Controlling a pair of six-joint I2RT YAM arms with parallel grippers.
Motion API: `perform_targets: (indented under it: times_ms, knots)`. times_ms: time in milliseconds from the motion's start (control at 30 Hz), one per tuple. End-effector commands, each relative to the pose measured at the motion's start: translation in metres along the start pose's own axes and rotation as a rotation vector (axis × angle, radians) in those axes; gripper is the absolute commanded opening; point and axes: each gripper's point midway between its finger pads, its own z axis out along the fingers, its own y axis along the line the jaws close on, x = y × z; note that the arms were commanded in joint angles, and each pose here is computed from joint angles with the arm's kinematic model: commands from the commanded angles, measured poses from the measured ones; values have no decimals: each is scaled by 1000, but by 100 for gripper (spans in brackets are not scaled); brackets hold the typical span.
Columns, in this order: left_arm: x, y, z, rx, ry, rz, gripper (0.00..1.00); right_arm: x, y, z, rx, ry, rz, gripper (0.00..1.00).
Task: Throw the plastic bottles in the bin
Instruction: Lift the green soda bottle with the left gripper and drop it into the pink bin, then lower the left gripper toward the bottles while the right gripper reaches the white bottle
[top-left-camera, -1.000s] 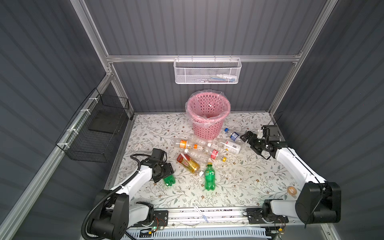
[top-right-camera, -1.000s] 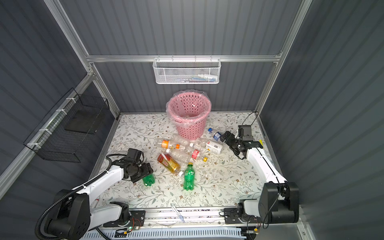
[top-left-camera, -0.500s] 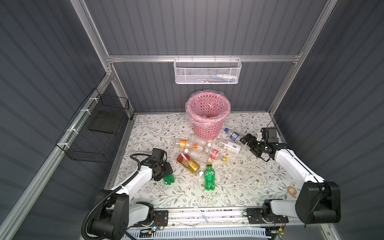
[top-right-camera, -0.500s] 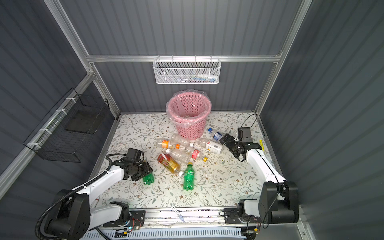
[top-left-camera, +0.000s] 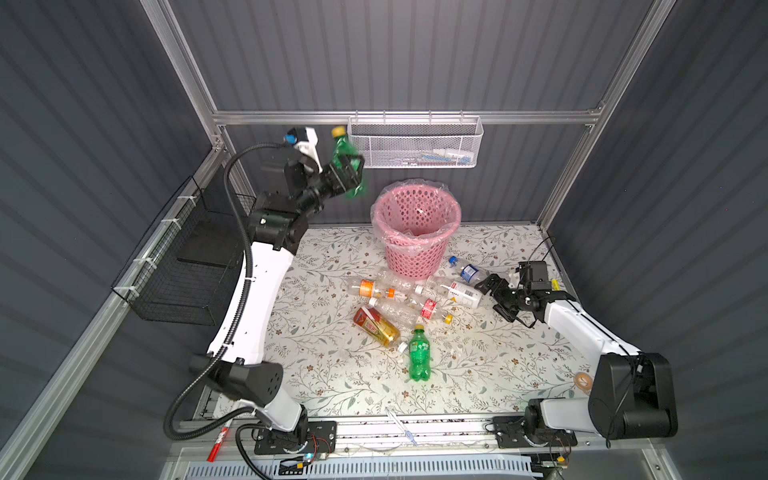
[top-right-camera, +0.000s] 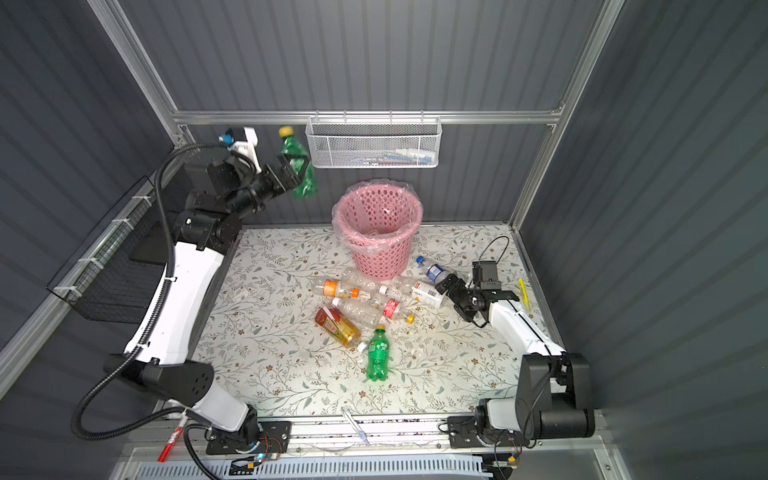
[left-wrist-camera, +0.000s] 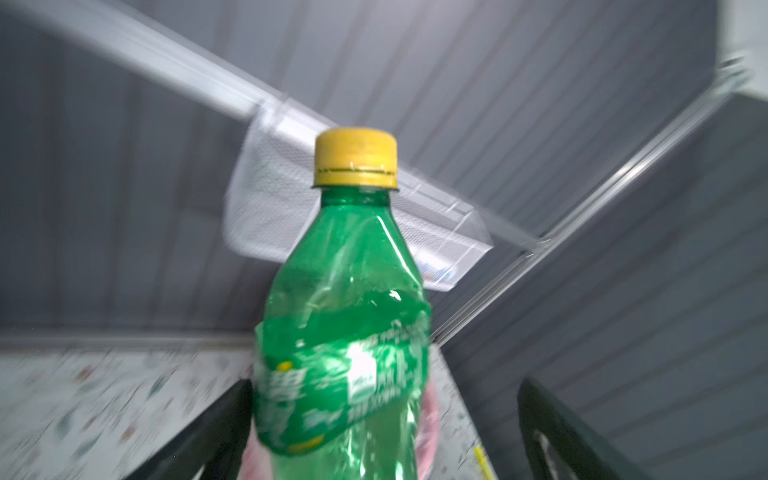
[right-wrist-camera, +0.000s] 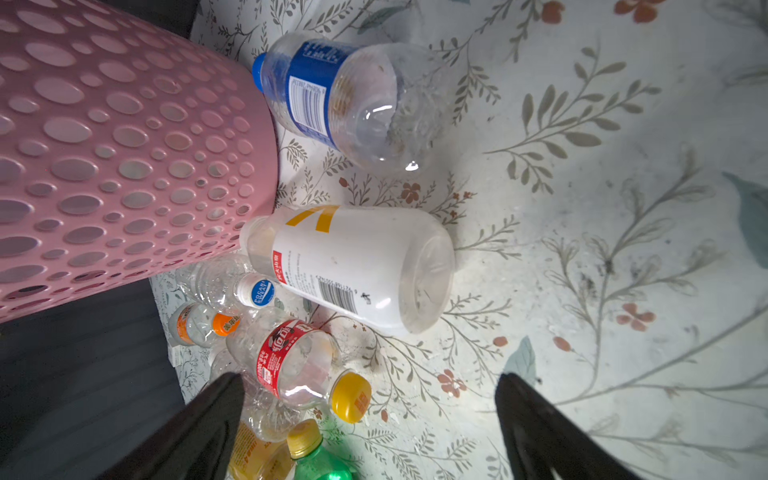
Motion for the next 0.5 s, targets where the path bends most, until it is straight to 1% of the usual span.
perform_targets:
  times_ms: [0,100,200,300,333,367,433,467]
  knots:
    - [47,28,43,-1,160,-6,100,-2,14,-8,-38,-21,-5,97]
    - [64,33,51,50,214,-19,100,1,9,-13,-20,-34,-8,97]
    - [75,51,43,-7,253,-6,100,2,7,-13,-10,-31,-8,97]
    - [60,68,12,-76,207,35,100,5,9,-11,-8,-21,-33,97]
    - [54,75,-3,-105,183,47,100,2,4,-10,35,-38,-57,97]
    - [44,88,-19,-161,144,56,100,3,1,-7,63,-31,-89,97]
    - [48,115,-44,-236,132,39,100,5,-2,-3,106,-1,-156,97]
    - [56,131,-54,-272,141,21,100,7,-3,-1,121,21,-199,97]
